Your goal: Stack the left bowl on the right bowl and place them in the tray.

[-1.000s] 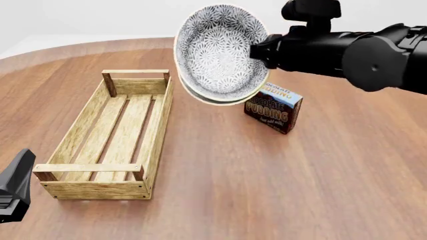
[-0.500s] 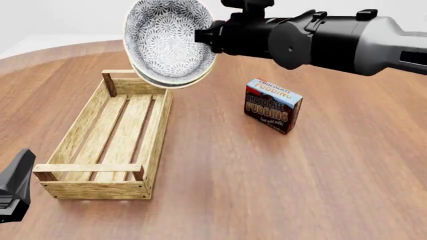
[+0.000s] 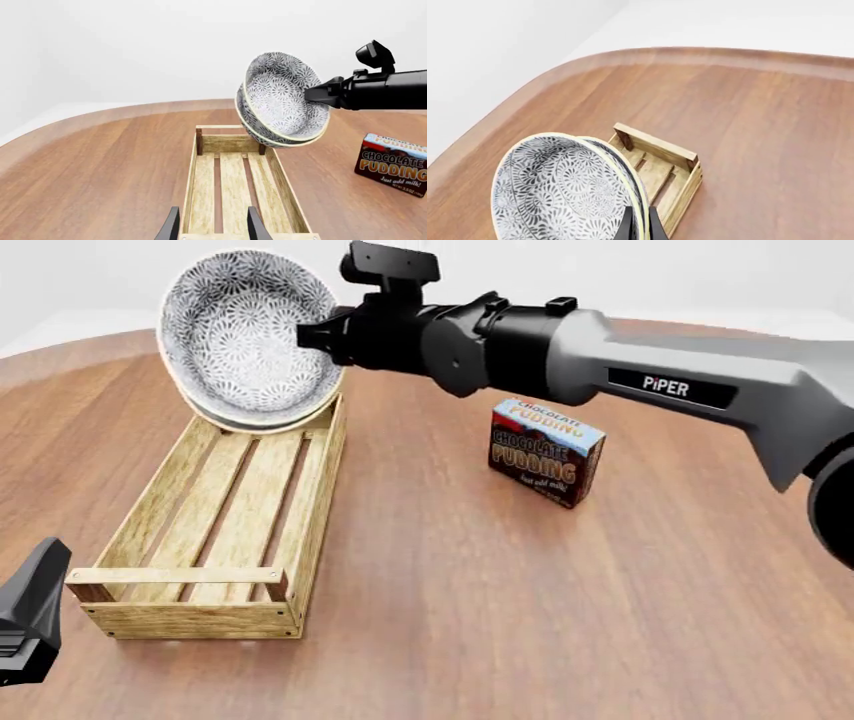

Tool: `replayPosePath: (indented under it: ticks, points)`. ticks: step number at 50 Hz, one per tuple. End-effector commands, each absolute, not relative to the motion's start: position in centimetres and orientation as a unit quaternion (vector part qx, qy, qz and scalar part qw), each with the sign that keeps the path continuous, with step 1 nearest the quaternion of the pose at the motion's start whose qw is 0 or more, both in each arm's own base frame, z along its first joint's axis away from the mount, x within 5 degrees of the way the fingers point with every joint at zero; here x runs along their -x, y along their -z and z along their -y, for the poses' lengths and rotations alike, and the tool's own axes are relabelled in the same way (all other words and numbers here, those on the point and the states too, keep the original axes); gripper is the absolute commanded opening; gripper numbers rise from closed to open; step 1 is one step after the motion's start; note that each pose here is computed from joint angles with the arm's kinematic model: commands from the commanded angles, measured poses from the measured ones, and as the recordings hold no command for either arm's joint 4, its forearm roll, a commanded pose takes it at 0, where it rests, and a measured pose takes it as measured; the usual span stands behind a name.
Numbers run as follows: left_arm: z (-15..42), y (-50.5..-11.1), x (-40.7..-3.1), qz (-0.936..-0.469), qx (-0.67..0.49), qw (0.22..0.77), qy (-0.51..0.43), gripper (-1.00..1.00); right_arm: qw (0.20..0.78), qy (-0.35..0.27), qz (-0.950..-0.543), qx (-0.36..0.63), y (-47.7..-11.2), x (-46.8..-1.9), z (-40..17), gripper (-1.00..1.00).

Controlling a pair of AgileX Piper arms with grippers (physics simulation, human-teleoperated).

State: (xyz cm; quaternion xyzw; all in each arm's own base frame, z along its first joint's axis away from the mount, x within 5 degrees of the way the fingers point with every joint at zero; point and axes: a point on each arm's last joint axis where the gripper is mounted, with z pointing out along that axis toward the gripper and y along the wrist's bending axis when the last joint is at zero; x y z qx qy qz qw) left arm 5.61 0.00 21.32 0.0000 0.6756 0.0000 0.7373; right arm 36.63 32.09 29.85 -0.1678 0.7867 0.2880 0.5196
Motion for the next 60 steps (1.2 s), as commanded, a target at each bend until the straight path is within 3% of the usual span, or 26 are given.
replayPosePath:
  ticks: [1, 60]
  points:
    - [0.0, -21.3, -5.6, -0.676, 0.0, 0.737, 0.0, 1.0, 0.504, -0.321, -0.788, 0.147, -28.5, -37.6, -35.1, -1.0]
    - [0.0, -21.3, -5.6, -0.676, 0.0, 0.737, 0.0, 1.0, 0.464, -0.318, -0.812, 0.158, -20.6, -39.4, -40.0, -1.0]
